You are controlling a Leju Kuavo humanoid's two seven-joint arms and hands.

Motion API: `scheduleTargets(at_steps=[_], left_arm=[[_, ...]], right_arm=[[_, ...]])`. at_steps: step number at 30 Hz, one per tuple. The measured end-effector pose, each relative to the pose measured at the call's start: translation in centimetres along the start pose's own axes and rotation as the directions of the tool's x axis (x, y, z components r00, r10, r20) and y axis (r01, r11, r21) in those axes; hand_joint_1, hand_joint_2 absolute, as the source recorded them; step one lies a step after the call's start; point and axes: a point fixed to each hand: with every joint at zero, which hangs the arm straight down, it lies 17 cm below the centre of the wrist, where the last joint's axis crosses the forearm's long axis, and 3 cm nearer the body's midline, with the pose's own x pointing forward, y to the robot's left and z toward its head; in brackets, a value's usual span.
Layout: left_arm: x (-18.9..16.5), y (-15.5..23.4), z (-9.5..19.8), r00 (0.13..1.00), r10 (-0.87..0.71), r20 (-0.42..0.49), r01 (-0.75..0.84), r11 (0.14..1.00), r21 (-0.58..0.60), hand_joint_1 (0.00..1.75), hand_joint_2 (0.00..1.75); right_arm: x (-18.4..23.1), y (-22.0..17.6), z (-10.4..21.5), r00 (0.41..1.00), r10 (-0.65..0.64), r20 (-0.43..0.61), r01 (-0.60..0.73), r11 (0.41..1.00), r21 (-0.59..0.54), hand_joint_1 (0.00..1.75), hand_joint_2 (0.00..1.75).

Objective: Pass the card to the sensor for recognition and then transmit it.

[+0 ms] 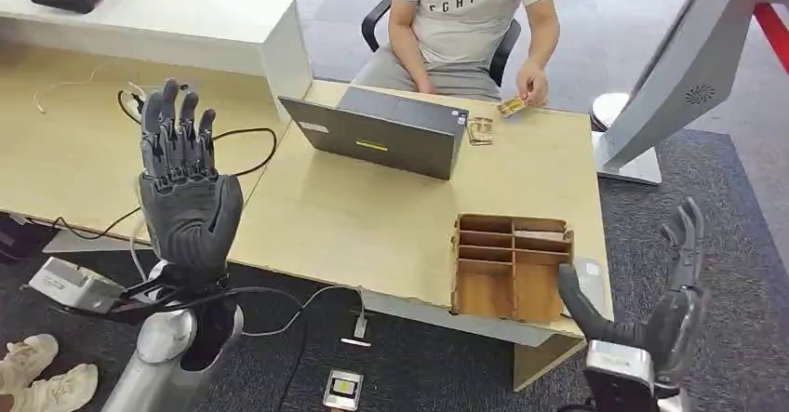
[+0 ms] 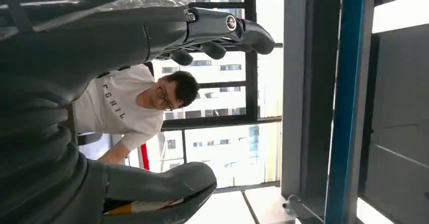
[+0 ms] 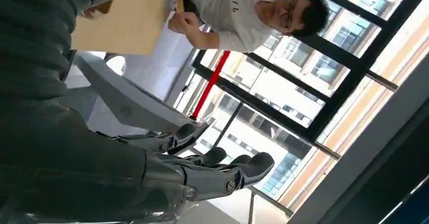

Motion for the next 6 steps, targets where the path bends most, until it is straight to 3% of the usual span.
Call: scheduleTargets(at_steps=[6], left_arm=[[0.2,0.7,0.5,0.999,-0.036,-0.009,0.037,0.999,0.027,0.0,1.75]], right_arm=[[1.8,-3.4,0.0,0.992,-0.127,0.009,0.127,0.986,-0.109,0.0,1.75]])
